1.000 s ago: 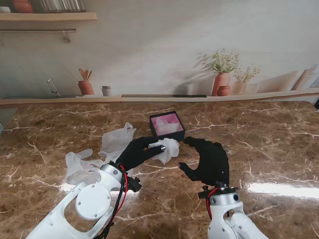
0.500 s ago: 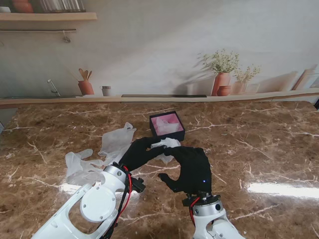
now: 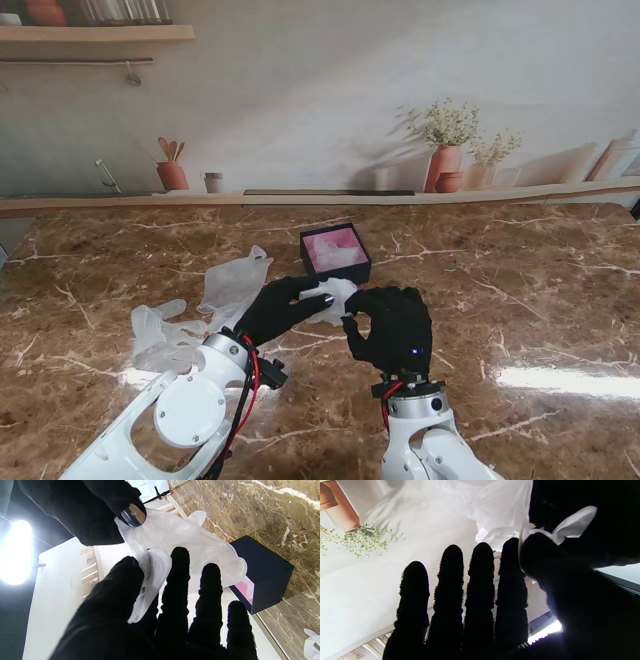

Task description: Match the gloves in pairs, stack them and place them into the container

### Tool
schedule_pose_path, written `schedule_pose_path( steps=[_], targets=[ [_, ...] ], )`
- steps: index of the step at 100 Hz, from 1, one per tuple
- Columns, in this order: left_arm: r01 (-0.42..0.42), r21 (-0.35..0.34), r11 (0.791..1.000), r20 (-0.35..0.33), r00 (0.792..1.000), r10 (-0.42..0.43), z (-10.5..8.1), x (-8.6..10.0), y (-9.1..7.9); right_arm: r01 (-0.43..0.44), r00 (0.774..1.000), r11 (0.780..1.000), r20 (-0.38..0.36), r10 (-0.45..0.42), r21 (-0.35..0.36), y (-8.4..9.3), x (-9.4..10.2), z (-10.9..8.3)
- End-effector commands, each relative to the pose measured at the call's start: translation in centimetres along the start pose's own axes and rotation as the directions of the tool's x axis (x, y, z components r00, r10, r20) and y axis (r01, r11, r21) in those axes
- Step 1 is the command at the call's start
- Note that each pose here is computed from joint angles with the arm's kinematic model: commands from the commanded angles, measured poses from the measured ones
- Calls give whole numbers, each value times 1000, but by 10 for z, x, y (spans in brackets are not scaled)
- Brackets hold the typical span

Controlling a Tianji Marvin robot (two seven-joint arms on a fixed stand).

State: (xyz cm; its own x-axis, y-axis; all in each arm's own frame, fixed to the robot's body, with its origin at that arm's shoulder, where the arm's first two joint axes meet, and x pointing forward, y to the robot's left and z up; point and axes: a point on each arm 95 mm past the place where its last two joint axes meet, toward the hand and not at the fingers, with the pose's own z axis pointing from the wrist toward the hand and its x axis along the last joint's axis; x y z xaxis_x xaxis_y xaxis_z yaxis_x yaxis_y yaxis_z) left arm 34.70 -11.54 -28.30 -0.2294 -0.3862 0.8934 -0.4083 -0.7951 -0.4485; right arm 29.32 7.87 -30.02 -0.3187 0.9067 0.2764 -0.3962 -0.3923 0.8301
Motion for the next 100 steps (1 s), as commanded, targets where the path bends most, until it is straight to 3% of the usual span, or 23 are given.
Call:
schedule_pose_path(
  steps=[1, 37, 58, 76, 100],
  targets=[
    [10, -11, 1000, 1, 1000, -10, -3, -1, 2, -9, 1000, 1000, 4, 9, 15, 2, -2, 1],
    [1, -61, 998, -11, 1000, -2, -12, -5, -11, -21, 998, 998, -65, 17, -56, 35, -5, 20],
    [-106, -16, 994, -10, 994, 105, -23, -5, -27, 12, 995, 997, -99, -19, -75, 48, -8, 28],
    [-239, 67, 969, -17, 970, 241, -29, -1, -41, 34, 992, 997, -115, -42, -75, 54, -9, 34],
    [-379, 142, 914, -92, 915, 394, -34, 13, -47, 57, 982, 997, -178, -64, -48, 61, -4, 40]
  ],
)
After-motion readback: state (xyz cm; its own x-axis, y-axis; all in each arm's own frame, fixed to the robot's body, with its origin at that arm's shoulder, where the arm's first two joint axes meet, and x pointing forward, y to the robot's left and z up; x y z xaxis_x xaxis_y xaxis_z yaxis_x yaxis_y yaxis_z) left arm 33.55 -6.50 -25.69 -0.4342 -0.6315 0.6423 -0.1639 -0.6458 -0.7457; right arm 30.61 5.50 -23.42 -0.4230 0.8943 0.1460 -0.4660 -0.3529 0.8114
